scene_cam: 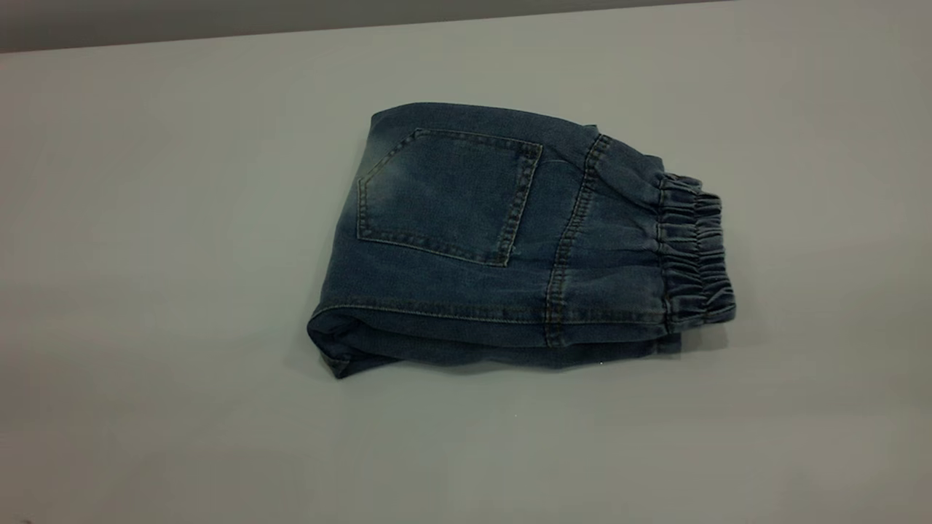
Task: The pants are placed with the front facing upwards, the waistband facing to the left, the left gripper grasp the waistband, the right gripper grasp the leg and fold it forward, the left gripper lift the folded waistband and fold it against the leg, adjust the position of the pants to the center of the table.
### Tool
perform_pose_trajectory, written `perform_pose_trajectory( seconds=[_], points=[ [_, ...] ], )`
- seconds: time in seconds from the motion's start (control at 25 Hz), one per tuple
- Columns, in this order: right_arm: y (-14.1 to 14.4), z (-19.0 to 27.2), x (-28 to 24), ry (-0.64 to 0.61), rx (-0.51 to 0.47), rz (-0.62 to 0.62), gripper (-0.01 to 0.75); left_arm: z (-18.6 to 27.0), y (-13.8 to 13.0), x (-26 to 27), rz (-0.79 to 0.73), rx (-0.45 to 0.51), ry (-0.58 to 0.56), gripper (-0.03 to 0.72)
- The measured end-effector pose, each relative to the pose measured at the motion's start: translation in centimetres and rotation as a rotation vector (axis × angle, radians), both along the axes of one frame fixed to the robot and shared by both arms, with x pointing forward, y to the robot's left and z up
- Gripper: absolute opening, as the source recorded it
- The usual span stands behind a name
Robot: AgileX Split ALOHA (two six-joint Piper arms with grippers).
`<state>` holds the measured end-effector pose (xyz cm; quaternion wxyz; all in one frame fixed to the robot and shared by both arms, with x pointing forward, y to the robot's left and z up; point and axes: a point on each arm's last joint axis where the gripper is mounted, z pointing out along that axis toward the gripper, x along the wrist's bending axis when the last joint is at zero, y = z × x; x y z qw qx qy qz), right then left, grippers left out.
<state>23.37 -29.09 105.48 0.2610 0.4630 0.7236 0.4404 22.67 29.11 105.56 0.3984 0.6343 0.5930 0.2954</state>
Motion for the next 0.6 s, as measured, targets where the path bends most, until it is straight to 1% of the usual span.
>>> perform_pose_trajectory(
  seconds=[0.36,0.6],
  points=[
    [0.01,0.00,0.00,0.001,0.002,-0.004,0.444,-0.01,0.00,-0.01,0.000,0.000,0.001,0.561],
    [0.19,0.02,0.07,0.005,0.015,-0.114,0.444,-0.01,0.00,-0.01,0.000,0.000,0.001,0.561]
  ],
)
